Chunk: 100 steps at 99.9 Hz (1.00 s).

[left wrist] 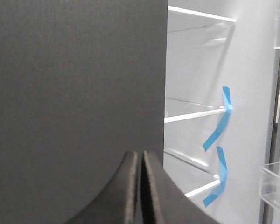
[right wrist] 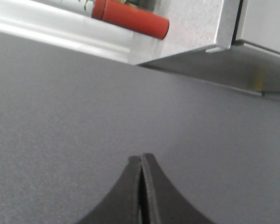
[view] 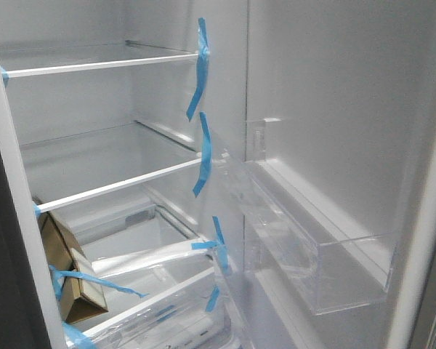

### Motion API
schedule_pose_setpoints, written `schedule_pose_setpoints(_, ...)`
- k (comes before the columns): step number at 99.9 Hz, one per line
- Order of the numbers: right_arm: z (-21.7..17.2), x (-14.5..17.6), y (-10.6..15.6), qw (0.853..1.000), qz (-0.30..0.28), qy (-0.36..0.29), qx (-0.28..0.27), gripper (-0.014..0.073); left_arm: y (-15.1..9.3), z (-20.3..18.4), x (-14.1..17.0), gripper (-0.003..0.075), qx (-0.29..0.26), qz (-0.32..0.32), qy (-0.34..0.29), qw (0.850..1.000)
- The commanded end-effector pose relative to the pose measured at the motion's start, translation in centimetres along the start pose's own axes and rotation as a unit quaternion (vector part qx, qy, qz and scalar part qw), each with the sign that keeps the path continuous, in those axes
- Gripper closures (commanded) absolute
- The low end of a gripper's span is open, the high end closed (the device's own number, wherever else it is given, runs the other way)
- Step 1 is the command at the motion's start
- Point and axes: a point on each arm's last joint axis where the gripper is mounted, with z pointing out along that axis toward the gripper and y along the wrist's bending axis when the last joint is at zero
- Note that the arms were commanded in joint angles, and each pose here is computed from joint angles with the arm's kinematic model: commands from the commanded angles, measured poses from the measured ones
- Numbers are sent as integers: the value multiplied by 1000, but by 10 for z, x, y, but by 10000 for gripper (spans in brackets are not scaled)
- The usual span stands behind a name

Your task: Close fridge door

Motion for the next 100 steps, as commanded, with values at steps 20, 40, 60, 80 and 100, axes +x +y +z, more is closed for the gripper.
schedule_pose_setpoints(20,-4,5,23,997,6,43,-66,668,0,-1,5,740,1,-3,-24,1000)
schedule_pose_setpoints(40,5,13,23,994,18,72,-76,668,0,-1,5,740,1,-3,-24,1000)
schedule_pose_setpoints(60,18,22,31,989,21,106,-97,668,0,-1,5,740,1,-3,-24,1000)
schedule_pose_setpoints(80,30,29,42,983,16,140,-118,668,0,-1,5,740,1,-3,-24,1000)
schedule_pose_setpoints(100,45,42,50,977,15,170,-131,668,0,-1,5,740,1,-3,-24,1000)
